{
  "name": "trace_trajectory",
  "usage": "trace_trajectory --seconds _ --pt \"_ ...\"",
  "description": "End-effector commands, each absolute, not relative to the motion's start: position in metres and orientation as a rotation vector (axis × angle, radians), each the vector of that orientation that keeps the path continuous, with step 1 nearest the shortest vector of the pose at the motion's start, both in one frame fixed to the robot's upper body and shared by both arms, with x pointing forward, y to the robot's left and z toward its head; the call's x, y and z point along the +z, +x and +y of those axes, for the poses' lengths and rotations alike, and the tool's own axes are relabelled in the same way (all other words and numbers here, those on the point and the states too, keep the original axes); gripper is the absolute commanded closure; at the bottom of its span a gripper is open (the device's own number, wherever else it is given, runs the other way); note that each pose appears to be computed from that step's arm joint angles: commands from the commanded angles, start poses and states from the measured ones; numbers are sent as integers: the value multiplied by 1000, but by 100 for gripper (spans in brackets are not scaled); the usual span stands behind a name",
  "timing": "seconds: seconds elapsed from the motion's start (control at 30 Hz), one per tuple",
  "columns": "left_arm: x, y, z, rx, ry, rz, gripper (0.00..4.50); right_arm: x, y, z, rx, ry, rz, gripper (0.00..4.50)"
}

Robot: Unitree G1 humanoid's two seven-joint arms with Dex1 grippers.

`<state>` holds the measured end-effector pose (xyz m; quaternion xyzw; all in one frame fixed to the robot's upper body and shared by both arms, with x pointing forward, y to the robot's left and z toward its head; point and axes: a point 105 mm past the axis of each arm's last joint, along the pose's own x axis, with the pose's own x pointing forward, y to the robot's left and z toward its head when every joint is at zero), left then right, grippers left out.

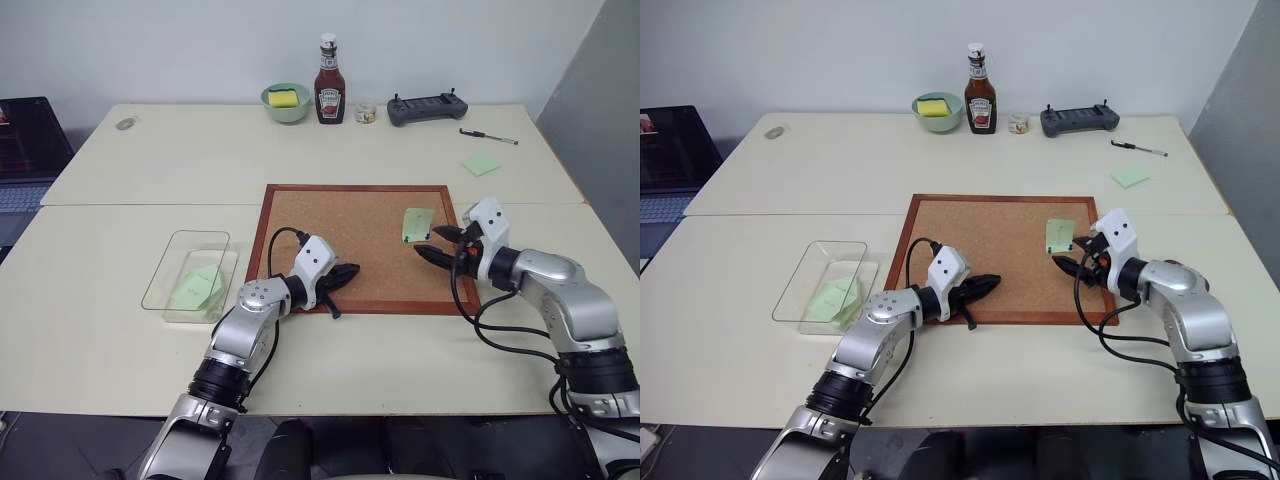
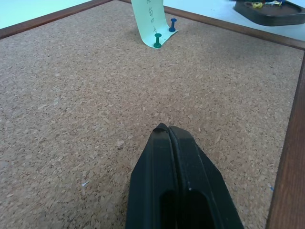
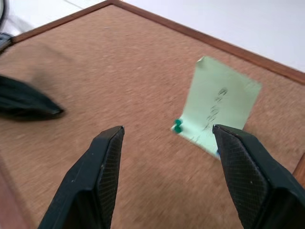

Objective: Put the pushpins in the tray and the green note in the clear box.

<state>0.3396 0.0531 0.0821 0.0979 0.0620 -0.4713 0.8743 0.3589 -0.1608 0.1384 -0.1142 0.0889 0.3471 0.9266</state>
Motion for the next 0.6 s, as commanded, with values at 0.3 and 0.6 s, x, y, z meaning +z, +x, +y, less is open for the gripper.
trace_trajectory --seconds 0.3,0.6 --pt "65 332 51 -992 201 194 450 134 386 -159 653 -284 132 323" --pt "64 331 52 -991 199 195 450 130 388 -166 631 -293 141 447"
